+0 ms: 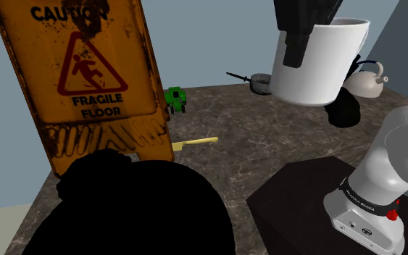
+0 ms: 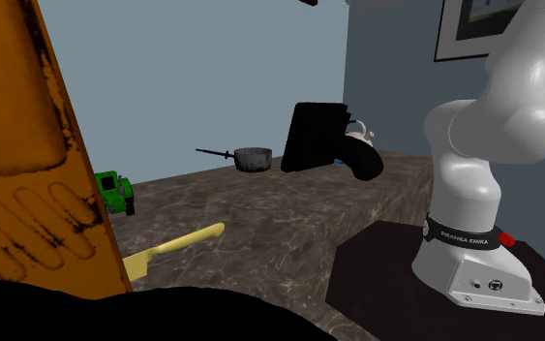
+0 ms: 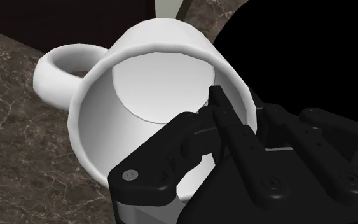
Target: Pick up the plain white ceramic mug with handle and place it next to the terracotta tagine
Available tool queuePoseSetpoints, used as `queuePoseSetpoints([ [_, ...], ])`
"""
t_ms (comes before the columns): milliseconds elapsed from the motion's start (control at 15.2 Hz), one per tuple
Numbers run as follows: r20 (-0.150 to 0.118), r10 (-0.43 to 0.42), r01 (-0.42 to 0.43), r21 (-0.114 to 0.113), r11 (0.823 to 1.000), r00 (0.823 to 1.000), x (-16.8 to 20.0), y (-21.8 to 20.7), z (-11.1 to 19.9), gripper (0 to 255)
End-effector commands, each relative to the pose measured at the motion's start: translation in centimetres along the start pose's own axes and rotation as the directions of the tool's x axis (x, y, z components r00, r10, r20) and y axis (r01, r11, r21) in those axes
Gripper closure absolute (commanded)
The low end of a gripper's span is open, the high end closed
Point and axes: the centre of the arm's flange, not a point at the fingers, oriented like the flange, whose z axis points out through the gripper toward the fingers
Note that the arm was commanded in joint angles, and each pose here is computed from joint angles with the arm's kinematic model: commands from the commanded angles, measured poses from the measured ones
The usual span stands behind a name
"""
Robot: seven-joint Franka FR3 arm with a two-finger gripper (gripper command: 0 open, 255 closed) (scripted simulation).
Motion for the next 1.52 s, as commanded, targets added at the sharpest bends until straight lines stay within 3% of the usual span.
queuePoseSetpoints([
  [0,0.000,0.002,-0.002,0.000,1.000,1.000,-2.2,-1.7,0.1,255],
  [1452,0.000,0.002,-0.002,0.000,1.000,1.000,-25.1,-19.5,1.2,255],
])
